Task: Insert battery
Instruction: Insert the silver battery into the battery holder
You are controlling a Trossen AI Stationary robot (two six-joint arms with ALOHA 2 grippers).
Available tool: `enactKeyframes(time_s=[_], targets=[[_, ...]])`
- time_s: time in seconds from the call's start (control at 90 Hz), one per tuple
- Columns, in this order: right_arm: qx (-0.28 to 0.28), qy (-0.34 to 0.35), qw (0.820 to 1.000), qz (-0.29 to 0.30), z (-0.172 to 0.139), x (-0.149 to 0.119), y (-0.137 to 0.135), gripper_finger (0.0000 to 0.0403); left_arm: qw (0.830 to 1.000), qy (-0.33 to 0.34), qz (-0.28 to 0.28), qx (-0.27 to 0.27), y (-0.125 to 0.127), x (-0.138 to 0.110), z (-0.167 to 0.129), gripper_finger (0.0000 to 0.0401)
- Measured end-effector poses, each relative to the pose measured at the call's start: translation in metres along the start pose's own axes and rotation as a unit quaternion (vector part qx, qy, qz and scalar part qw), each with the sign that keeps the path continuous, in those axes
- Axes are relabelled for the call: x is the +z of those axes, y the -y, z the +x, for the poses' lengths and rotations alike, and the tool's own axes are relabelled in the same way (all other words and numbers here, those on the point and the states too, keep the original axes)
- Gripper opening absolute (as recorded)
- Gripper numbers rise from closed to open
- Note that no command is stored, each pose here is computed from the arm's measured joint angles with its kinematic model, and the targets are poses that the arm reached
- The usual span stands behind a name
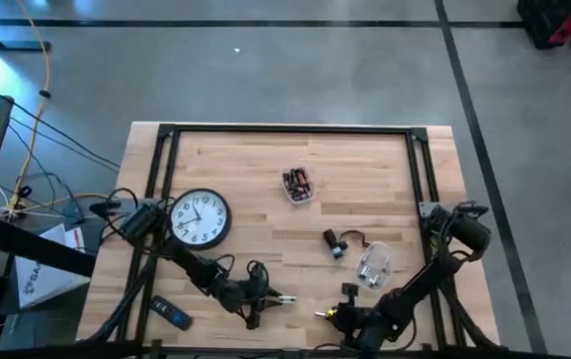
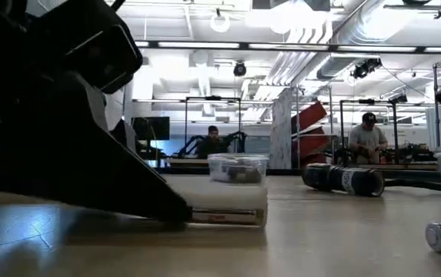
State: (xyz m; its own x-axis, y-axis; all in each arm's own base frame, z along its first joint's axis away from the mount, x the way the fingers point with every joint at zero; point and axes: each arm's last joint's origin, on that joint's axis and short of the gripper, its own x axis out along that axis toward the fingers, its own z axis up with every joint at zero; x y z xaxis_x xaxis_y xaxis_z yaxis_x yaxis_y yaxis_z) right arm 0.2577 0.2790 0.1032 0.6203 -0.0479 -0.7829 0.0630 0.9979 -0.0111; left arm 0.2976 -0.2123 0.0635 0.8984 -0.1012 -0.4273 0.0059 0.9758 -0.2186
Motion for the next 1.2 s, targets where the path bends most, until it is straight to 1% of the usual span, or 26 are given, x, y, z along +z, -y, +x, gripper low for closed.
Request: enactKeyframes(time_s=[0.067,0.178,0.3,0.422,0.511,0.656,0.756,0.911,1.2], targets=[[0.002,-0.016,1.000,0.003,-0.003,0.010,0.002,0.0003,1.000,0.003,0.002,0.004,0.001,-0.001,0.004,0.0065],[-0.005,-0.040,0.999,-0.002,-0.004,0.034,0.009,0.0001,1.000,0.008,0.007,0.009,0.003,-0.001,0.009,0.0065],[0.017,-0.040,0.999,0.006,-0.005,0.065,0.014,0.0001,1.000,0.009,0.012,0.010,0.003,0.001,0.011,0.0065],[0.033,-0.046,0.998,0.002,-0.005,0.087,0.020,0.0001,1.000,0.006,0.012,0.012,0.003,0.001,0.012,0.0065],[0.050,-0.059,0.997,0.010,-0.005,0.100,0.026,0.0001,1.000,0.001,0.013,0.015,0.003,0.000,0.012,0.0065],[0.077,-0.091,0.992,0.036,0.004,0.108,0.039,0.0000,1.000,0.000,0.008,0.018,0.002,0.000,0.012,0.0065],[0.079,-0.092,0.991,0.048,0.007,0.114,0.046,0.0000,1.000,0.003,0.006,0.024,0.002,0.000,0.012,0.0065],[0.098,-0.106,0.988,0.062,0.012,0.119,0.054,0.0000,1.000,0.004,0.008,0.030,-0.003,0.002,0.015,0.0065],[0.078,-0.124,0.987,0.073,0.024,0.118,0.065,0.0000,0.999,0.001,0.032,0.026,-0.013,0.007,0.020,0.0065]])
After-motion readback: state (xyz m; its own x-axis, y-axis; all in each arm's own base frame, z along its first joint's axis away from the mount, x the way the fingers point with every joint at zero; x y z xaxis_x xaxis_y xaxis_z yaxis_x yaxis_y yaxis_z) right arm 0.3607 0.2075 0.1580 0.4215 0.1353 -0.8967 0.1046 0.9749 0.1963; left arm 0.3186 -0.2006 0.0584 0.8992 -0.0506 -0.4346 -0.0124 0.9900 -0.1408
